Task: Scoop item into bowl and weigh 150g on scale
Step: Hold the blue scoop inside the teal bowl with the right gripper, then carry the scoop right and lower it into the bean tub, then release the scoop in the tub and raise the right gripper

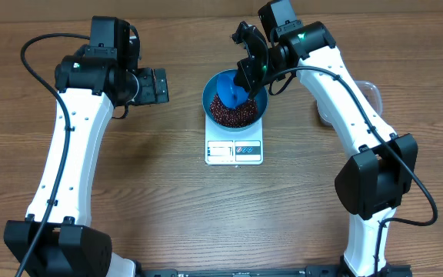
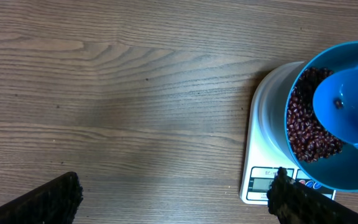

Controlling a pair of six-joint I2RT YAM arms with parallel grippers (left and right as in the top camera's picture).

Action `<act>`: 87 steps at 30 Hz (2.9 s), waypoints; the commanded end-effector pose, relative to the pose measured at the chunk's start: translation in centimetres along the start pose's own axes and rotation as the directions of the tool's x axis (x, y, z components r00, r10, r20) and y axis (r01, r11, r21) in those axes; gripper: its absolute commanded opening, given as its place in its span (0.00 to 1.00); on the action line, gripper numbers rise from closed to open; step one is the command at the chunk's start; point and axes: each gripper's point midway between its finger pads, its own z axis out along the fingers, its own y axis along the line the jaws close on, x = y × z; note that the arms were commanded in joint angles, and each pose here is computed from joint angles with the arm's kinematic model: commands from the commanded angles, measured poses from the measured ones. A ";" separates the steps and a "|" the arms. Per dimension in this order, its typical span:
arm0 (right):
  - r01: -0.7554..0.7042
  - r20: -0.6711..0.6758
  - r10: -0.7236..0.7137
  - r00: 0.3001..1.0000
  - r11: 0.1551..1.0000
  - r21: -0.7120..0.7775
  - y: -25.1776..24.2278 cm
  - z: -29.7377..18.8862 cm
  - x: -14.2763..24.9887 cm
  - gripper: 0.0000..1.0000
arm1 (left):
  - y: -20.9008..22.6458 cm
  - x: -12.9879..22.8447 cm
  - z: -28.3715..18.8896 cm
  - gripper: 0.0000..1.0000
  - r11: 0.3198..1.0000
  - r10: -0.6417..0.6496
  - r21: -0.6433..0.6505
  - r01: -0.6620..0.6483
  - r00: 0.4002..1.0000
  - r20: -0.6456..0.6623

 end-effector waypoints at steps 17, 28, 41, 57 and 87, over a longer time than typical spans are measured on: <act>0.082 0.208 -0.088 0.974 0.996 0.036 2.2 -8.3 -3.5 0.04 | 0.0 -0.4 -0.3 1.00 1.000 -0.013 -0.003 0.013 1.000 0.016; -0.046 0.197 0.032 0.980 0.997 0.065 -4.3 -12.6 -0.9 0.04 | 0.0 -0.4 -0.3 0.99 1.000 -0.013 -0.003 0.013 1.000 0.016; -0.347 0.143 0.323 0.936 0.916 0.203 -14.3 -17.4 5.9 0.04 | 0.0 -0.4 -0.3 1.00 1.000 -0.013 -0.003 0.013 1.000 0.016; -0.493 0.079 0.525 0.847 0.722 0.486 -20.6 -18.9 12.8 0.04 | 0.0 -0.4 -0.3 0.99 1.000 -0.013 -0.003 0.013 1.000 0.016; -0.417 0.072 0.464 0.883 0.703 0.577 -22.9 -13.5 12.9 0.06 | 0.0 -0.4 -0.3 1.00 1.000 -0.013 -0.003 0.013 1.000 0.016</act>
